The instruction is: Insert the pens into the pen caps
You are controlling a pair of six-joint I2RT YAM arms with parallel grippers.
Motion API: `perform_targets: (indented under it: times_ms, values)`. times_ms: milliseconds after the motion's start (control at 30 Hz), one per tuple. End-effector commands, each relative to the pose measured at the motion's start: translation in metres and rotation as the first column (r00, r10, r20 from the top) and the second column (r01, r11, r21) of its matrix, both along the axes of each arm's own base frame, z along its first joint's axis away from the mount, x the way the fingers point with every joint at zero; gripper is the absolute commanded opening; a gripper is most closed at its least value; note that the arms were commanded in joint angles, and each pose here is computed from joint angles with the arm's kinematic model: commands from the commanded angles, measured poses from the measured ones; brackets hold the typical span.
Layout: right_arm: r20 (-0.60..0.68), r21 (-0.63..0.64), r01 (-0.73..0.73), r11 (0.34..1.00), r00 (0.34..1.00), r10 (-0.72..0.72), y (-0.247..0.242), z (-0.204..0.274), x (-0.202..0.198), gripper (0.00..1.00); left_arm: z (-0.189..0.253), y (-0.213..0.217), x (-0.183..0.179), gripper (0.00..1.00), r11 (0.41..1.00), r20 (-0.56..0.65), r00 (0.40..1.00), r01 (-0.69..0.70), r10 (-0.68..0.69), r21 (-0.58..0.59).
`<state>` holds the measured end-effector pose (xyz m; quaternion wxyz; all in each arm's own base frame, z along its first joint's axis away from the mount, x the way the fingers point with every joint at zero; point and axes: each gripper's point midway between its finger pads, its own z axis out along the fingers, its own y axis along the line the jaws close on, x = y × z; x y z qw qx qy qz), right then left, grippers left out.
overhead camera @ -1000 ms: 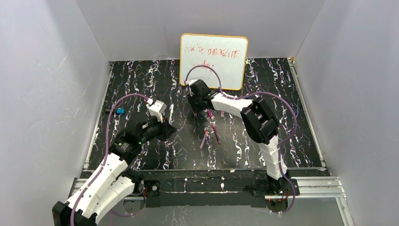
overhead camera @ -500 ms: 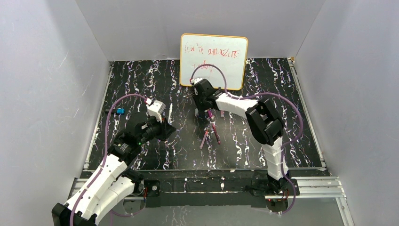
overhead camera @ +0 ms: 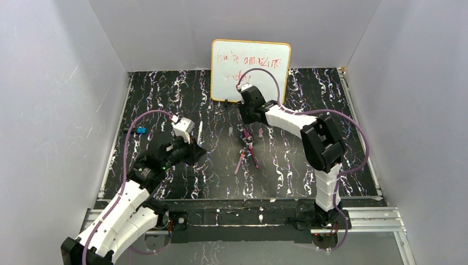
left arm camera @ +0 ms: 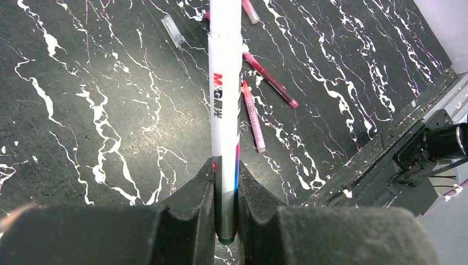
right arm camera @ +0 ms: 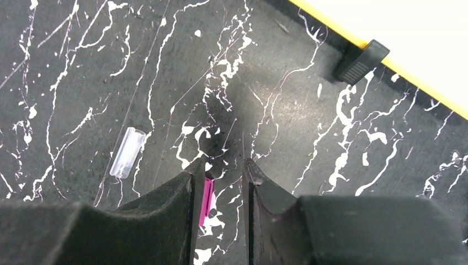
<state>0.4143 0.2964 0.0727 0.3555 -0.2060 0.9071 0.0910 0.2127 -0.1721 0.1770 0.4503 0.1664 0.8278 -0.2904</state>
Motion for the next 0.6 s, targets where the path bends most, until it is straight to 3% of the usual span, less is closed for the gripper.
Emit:
perform_targets:
  times_ms: [0, 567]
  values:
    - [-0.014, -0.012, -0.01, 1.0, 1.0, 0.01, -0.004, 0.004, -0.013, 0.39, 0.01, 0.0, 0.002, 0.0, 1.0, 0.017, 1.0, 0.0, 0.0, -0.004]
    - [-0.044, -0.02, -0.028, 0.999, 0.999, 0.027, 0.003, -0.01, -0.028, 0.38, 0.008, 0.0, 0.003, 0.0, 1.0, 0.009, 1.0, -0.004, 0.004, 0.001]
